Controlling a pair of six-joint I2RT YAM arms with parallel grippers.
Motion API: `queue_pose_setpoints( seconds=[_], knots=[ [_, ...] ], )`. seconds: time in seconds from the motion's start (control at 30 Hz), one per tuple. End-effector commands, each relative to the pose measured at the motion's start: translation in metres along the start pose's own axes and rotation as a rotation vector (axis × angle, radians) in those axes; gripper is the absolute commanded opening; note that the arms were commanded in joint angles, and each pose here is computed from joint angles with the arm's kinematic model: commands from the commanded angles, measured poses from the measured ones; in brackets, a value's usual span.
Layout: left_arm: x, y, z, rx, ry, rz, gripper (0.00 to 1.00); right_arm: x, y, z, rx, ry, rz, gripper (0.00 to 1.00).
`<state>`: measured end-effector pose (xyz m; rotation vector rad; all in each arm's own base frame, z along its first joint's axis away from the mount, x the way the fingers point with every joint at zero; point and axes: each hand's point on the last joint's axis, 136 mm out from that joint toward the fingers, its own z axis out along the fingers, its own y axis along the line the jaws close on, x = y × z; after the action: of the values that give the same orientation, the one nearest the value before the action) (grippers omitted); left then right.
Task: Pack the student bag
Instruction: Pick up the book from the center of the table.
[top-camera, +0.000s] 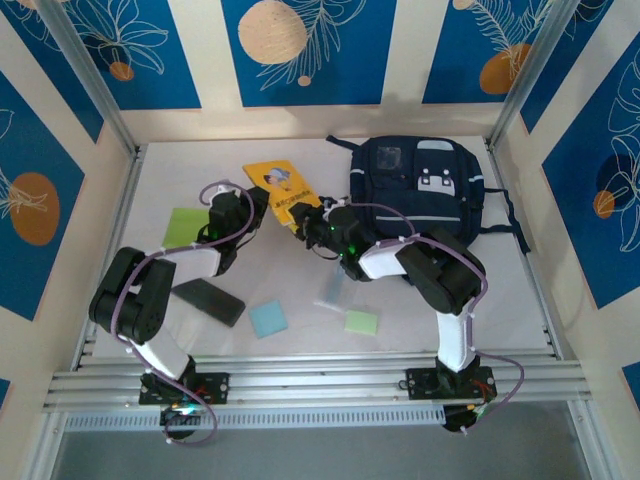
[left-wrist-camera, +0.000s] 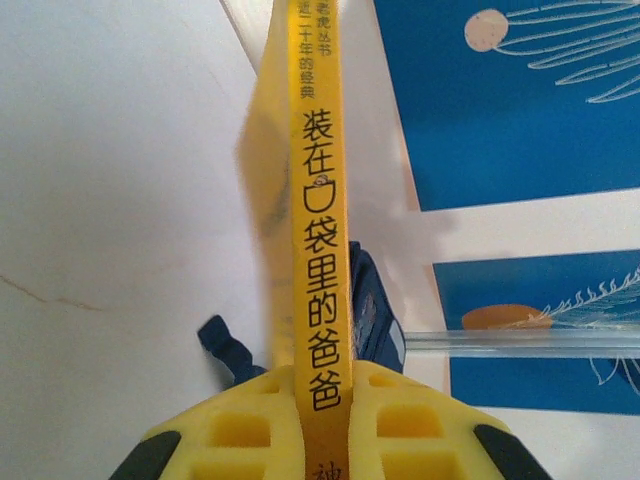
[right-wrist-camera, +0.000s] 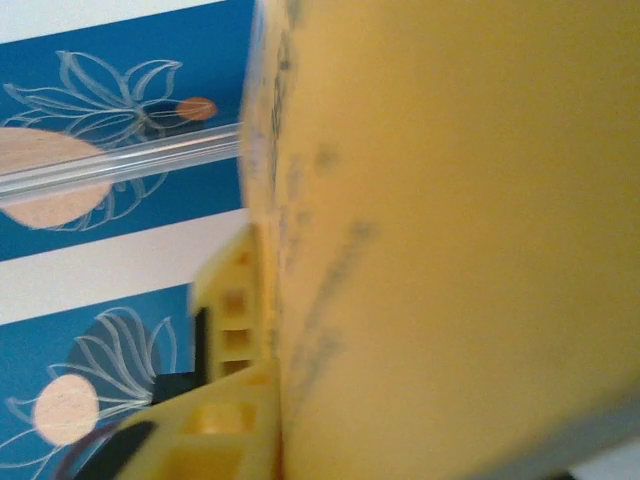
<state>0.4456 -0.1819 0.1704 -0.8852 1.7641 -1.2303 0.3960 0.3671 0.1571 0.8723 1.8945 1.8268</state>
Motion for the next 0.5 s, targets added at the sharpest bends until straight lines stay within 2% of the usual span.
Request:
queue_pose_setpoints(
  seconds=[0.0, 0.03, 0.07, 0.2, 0.23, 0.3, 0.47],
  knots=[
    [0.003, -0.04, -0.008, 0.129, 0.006, 0.024, 0.0, -0.011, 0.028, -0.003, -0.086, -0.033, -0.034, 0.07],
    [0.005, -0.038, -0.008, 0.126, 0.014, 0.024, 0.0, -0.013, 0.031, -0.005, -0.091, -0.026, -0.039, 0.03],
    [0.008, -0.037, -0.007, 0.124, 0.028, 0.024, 0.07, -0.015, 0.035, -0.007, -0.101, -0.02, -0.049, 0.0],
    [0.027, -0.039, -0.006, 0.13, 0.14, 0.061, 0.54, -0.028, 0.047, -0.021, -0.087, 0.006, -0.13, 0.0],
    [0.033, -0.038, -0.006, 0.12, 0.175, 0.081, 0.59, -0.031, 0.049, -0.026, -0.072, 0.006, -0.154, 0.0],
    [0.047, -0.038, -0.006, 0.107, 0.251, 0.14, 0.66, -0.042, 0.053, -0.041, -0.031, 0.006, -0.227, 0.0],
    [0.082, -0.037, -0.008, 0.073, 0.42, 0.277, 0.67, -0.08, 0.049, -0.09, 0.119, -0.018, -0.35, 0.0]
  ],
)
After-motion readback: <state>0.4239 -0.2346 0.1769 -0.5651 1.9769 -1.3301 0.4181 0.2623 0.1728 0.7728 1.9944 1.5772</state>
